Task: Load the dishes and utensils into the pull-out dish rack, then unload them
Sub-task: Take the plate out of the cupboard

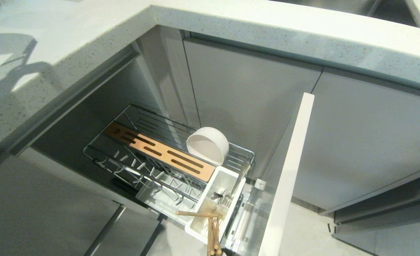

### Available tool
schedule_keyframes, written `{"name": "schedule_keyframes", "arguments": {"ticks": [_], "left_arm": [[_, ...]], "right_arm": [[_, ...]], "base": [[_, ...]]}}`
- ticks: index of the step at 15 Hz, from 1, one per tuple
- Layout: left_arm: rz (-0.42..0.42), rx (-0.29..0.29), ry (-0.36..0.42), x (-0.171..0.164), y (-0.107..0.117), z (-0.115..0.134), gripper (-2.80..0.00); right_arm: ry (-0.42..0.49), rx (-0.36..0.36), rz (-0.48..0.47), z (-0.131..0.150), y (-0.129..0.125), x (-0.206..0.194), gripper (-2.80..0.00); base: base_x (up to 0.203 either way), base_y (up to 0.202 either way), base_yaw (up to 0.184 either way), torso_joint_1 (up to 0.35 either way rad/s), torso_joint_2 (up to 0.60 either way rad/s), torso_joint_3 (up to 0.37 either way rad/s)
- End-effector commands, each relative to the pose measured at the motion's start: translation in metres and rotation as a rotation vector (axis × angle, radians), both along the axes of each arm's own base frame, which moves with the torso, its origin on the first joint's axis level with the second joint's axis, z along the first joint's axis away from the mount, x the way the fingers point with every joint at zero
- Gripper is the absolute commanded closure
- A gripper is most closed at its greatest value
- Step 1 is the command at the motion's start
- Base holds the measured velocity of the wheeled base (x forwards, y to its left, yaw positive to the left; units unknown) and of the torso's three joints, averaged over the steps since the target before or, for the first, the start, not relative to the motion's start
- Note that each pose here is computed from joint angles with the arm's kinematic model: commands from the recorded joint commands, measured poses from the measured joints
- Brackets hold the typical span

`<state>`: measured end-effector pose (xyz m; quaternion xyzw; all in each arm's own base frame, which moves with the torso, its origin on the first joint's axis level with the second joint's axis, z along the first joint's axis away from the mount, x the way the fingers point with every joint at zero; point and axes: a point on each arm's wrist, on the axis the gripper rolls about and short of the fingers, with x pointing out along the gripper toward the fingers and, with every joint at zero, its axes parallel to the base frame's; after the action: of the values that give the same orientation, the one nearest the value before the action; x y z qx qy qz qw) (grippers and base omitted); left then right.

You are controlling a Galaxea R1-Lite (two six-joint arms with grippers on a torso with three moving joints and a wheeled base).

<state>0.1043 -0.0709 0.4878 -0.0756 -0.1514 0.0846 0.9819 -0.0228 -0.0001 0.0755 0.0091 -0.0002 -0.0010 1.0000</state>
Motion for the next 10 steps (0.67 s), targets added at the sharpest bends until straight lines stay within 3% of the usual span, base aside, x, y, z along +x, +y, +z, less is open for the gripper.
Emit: {"name": "schedule_keyframes", "arguments": {"ticks": [1,6,10], "left_arm": [[0.044,-0.008,-0.027,-0.012,0.019,0.003,0.00],[0.066,0.074,-0.026,-0.032,0.046,-0.002,0.00],[0.079,0.177,0.036,-0.056,0.066,-0.014,0.00]], "right_arm": [[0.002,0.000,0.000,0.000,0.000,0.000,0.00],[0.002,0.000,0.000,0.000,0.000,0.000,0.00],[0.002,0.000,0.000,0.000,0.000,0.000,0.00]], "base": [[0.000,0.000,0.000,0.000,0.00,0.000],[0.000,0.000,0.000,0.000,0.00,0.000],[0.000,0.000,0.000,0.000,0.00,0.000]]}}
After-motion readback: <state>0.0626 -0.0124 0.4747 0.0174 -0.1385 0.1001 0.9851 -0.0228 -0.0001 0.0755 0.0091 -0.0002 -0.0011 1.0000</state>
